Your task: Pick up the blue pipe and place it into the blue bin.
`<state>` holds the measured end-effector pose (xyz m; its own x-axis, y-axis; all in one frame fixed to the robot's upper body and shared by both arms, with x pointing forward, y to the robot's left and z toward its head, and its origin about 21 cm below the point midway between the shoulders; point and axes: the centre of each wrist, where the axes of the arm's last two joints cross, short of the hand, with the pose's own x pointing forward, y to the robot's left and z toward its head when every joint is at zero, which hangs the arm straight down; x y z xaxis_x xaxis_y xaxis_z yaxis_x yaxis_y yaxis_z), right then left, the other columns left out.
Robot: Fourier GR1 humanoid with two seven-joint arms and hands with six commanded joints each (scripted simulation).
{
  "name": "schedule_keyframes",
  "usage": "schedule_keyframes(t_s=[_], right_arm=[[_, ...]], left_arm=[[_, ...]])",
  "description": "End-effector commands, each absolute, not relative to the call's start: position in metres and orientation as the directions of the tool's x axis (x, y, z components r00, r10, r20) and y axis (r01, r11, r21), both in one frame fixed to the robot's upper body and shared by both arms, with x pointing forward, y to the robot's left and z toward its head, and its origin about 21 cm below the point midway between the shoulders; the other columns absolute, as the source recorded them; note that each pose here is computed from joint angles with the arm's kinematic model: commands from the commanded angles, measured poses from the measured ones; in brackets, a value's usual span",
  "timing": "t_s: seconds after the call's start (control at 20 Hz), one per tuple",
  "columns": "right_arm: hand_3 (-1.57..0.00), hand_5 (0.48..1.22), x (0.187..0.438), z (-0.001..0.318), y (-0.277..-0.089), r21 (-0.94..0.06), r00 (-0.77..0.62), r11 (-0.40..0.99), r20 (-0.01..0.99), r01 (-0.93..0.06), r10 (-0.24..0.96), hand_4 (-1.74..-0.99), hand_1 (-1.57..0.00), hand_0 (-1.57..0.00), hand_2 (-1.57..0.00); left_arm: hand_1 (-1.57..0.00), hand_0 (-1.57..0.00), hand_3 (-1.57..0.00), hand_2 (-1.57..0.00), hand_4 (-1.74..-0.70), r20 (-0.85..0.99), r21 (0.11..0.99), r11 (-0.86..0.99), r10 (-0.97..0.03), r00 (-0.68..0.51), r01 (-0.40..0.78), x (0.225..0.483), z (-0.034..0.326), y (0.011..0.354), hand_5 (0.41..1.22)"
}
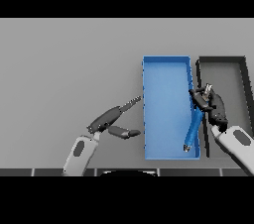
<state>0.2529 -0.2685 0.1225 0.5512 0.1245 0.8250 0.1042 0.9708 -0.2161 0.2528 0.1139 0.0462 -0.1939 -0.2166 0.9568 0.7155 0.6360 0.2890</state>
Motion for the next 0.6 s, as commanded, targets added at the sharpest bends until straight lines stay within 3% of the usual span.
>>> schedule_keyframes(t_s=[0.0,0.15,0.3,0.55], right_arm=[[-0.32,1.221,0.2543,0.1228,-0.2686,-0.239,0.578,0.969,0.800,0.066,0.158,-1.337,-0.55,-0.60,-0.55],[-0.16,1.084,0.2552,0.1228,-0.2648,-0.326,0.606,0.944,0.741,-0.052,0.289,-1.175,-0.28,-0.31,-0.28],[-0.08,0.934,0.2570,0.1198,-0.2631,-0.391,0.615,0.907,0.681,-0.154,0.398,-1.083,-0.14,-0.16,-0.14],[-0.03,0.787,0.2579,0.1147,-0.2605,-0.440,0.619,0.872,0.629,-0.214,0.470,-1.051,-0.05,-0.05,-0.05]], left_arm=[[0.00,0.00,0.00,0.00,-0.88,0.957,0.288,0.640,-0.220,-0.190,0.712,0.2530,0.0472,0.1152,0.427],[0.00,0.00,0.00,0.00,-0.88,0.958,0.286,0.639,-0.209,-0.196,0.714,0.2503,0.0481,0.1157,0.429],[0.00,0.00,0.00,0.00,-0.89,0.959,0.282,0.637,-0.210,-0.190,0.717,0.2485,0.0489,0.1149,0.428],[0.00,0.00,0.00,0.00,-0.89,0.958,0.285,0.639,-0.219,-0.187,0.714,0.2481,0.0492,0.1112,0.428]])
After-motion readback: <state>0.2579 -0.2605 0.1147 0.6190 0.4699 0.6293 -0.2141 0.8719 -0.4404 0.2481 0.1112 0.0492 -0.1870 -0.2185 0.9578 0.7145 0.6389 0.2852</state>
